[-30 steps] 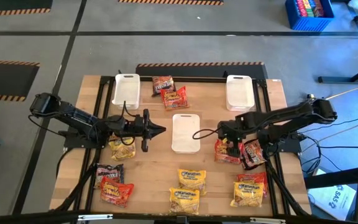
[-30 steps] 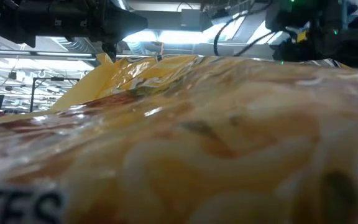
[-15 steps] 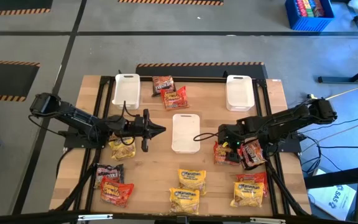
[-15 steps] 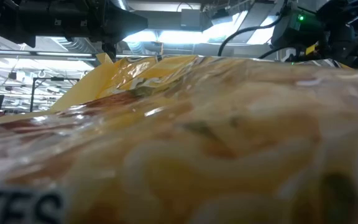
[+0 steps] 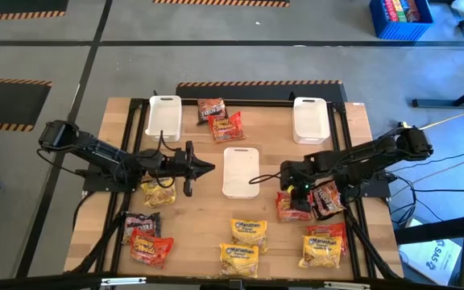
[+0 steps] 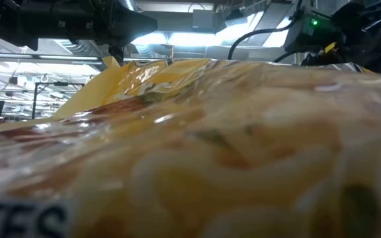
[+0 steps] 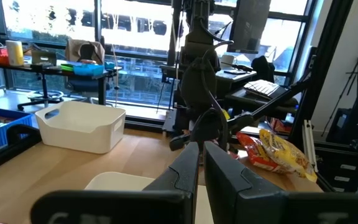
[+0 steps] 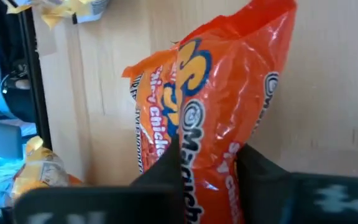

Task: Sort Maruchan noodles
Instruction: Put the orange noodle pack into the white right bin

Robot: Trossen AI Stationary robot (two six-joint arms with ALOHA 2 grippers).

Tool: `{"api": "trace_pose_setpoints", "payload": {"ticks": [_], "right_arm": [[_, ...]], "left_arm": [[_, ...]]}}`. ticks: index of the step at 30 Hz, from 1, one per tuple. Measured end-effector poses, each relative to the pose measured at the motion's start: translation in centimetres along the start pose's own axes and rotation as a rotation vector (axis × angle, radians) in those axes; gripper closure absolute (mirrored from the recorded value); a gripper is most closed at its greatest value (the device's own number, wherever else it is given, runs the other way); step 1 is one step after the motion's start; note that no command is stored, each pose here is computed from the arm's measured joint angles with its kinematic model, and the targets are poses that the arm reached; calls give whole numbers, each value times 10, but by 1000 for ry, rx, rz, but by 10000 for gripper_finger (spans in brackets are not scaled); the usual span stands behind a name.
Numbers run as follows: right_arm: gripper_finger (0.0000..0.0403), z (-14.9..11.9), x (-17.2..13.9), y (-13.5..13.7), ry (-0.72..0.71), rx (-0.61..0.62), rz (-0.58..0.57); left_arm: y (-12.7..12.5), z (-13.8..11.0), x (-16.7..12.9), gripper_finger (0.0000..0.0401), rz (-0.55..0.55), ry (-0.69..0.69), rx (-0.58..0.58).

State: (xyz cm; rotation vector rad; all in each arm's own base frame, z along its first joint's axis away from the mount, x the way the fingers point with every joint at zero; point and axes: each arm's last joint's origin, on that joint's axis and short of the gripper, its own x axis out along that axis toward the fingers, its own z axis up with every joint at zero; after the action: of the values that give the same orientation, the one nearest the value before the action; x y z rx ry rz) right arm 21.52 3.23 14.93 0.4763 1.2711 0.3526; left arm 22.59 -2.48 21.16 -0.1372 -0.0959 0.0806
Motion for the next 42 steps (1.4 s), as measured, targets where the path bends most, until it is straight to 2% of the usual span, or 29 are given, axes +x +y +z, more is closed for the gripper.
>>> {"api": "trace_pose_setpoints", "payload": {"ticks": [3, 8, 12, 23, 29, 33, 37, 42], "right_arm": [[391, 0, -1, 1, -8, -32, -4], [391, 7, -11, 11, -46, -108, -78], [391, 15, -26, 22, -62, -125, -133], [385, 39, -78, 49, -121, -146, -384], [389, 48, -117, 58, -128, -161, -606], [384, 50, -143, 45, -157, -164, -682], [387, 45, -170, 16, -160, -112, -766], [386, 39, -202, -21, -153, -141, -893]], "left_arm": [[0, 0, 0, 381, 0, 0, 0], [0, 0, 0, 381, 0, 0, 0], [0, 0, 0, 381, 0, 0, 0], [0, 0, 0, 381, 2, 4, 1], [0, -1, 0, 381, 3, 5, 1], [0, -1, 0, 381, 3, 5, 1], [0, -1, 0, 381, 4, 8, 1], [0, -1, 0, 381, 4, 9, 2]]}}
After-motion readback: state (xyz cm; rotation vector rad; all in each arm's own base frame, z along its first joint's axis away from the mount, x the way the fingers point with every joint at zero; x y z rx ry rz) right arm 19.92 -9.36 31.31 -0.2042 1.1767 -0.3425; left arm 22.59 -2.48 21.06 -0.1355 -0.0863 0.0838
